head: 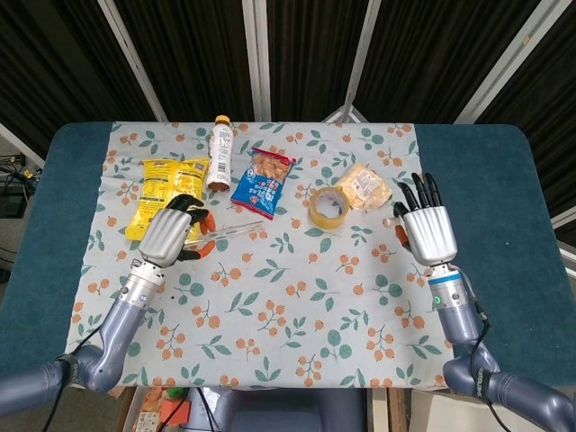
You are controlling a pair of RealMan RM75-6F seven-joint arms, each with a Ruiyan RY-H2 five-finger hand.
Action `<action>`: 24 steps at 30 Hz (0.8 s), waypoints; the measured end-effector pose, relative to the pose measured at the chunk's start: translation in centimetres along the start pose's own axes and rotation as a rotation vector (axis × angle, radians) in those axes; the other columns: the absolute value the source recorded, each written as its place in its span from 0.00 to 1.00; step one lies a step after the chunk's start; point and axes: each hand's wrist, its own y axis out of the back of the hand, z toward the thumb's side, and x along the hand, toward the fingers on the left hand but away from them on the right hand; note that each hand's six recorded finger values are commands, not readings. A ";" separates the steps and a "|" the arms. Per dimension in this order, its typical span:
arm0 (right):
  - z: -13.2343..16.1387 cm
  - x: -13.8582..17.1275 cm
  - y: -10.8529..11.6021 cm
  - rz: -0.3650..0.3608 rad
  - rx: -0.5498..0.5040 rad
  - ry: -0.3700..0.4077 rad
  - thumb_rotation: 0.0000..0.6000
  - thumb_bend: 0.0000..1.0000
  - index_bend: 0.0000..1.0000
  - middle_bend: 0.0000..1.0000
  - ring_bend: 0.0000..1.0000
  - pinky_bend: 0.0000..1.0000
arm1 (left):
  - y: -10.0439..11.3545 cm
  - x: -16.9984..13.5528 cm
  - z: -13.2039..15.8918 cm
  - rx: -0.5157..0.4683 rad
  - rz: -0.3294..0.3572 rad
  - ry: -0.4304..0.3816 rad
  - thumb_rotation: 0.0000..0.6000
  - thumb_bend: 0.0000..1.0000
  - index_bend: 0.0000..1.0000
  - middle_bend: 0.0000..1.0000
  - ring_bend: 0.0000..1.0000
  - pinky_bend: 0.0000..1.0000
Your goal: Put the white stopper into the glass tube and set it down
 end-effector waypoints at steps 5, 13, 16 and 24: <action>1.0 -1.2 1.9 -0.075 0.013 0.042 1.00 0.39 0.70 0.22 0.03 0.00 | -1.1 0.6 0.7 -0.027 0.009 0.004 1.00 0.58 0.70 0.71 0.27 0.18; 2.0 -2.2 3.1 -0.137 0.074 0.112 1.00 0.39 0.70 0.23 0.03 0.00 | -1.4 1.9 1.3 0.002 0.055 -0.034 1.00 0.58 0.70 0.71 0.27 0.18; 2.2 -2.4 3.2 -0.147 0.082 0.121 1.00 0.39 0.70 0.23 0.03 0.00 | -1.5 2.4 1.4 -0.008 0.086 -0.050 1.00 0.58 0.70 0.71 0.27 0.18; 3.2 -3.1 3.6 -0.191 0.122 0.170 1.00 0.39 0.70 0.23 0.03 0.00 | -1.9 3.2 1.6 -0.039 0.160 -0.075 1.00 0.58 0.70 0.71 0.27 0.18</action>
